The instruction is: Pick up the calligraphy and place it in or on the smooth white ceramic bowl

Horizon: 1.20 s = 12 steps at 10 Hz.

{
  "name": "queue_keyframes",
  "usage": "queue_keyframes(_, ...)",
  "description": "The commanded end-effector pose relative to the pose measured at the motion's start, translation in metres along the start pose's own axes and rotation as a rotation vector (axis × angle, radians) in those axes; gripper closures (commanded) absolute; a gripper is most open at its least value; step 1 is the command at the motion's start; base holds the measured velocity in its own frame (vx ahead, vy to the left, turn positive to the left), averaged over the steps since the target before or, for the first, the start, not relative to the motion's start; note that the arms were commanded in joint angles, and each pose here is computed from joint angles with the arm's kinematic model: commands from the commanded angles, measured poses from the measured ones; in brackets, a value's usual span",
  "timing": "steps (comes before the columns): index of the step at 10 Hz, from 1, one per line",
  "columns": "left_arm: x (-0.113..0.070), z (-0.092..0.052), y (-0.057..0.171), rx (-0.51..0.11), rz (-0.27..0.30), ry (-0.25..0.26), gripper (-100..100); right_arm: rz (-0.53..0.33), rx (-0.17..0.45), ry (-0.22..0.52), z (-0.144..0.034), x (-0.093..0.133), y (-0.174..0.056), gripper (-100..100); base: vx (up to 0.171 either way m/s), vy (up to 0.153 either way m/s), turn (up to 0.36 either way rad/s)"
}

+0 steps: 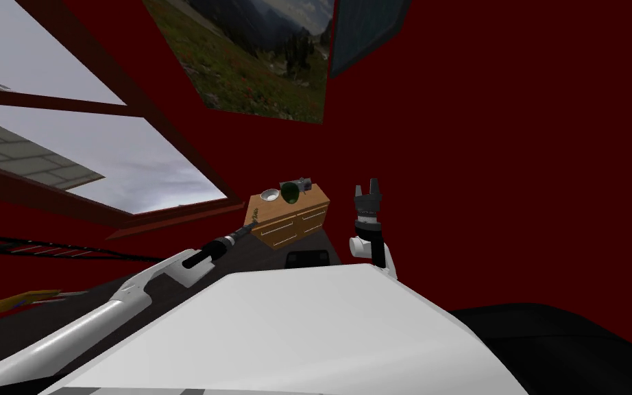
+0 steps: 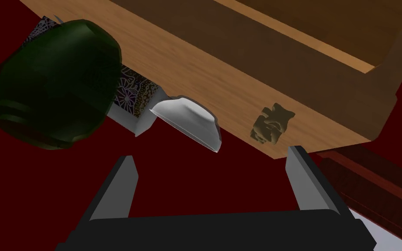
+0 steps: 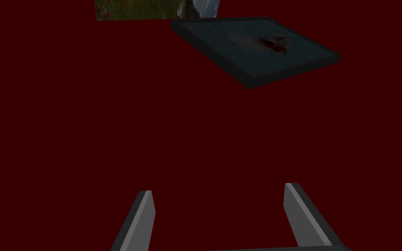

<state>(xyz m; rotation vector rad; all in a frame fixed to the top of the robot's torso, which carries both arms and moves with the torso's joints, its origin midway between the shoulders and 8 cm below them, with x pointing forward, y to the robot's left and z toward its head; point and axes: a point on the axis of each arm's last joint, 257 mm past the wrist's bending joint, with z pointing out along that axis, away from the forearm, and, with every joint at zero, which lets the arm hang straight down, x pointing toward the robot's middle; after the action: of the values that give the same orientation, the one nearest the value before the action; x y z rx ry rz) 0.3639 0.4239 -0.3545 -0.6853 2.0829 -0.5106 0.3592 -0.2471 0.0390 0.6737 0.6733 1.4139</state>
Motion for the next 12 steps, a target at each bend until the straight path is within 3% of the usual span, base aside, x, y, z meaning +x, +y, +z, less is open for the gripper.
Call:
queue_keyframes(1,-0.001,-0.004,0.029,-0.073,0.018,0.027,-100,0.000,0.000,0.000,0.000,0.000,0.000,0,0.024,-0.018,-0.208)
queue_keyframes(2,-0.001,-0.009,0.052,-0.134,0.030,0.048,-100,0.000,0.000,0.000,0.000,0.000,0.000,0,0.031,-0.021,-0.328)
queue_keyframes(3,-0.001,-0.009,0.052,-0.134,0.030,0.048,-100,0.000,0.000,0.000,0.000,0.000,0.000,0,0.027,-0.012,-0.102)
queue_keyframes(4,-0.002,-0.015,0.074,-0.193,0.042,0.066,-100,0.000,0.000,0.000,0.000,0.000,0.000,0,0.032,-0.011,-0.172)
queue_keyframes(9,-0.016,-0.055,0.166,-0.454,0.090,0.123,-100,0.000,0.000,0.000,0.000,0.000,0.000,0,0.052,0.009,-0.290)
queue_keyframes(10,-0.016,-0.055,0.166,-0.454,0.090,0.123,-100,0.000,0.000,0.000,0.000,0.000,0.000,0,0.031,0.021,-0.073)
queue_keyframes(12,-0.022,-0.072,0.193,-0.534,0.102,0.134,-100,0.000,0.000,0.000,0.000,0.000,0.000,0,0.025,0.014,-0.210)
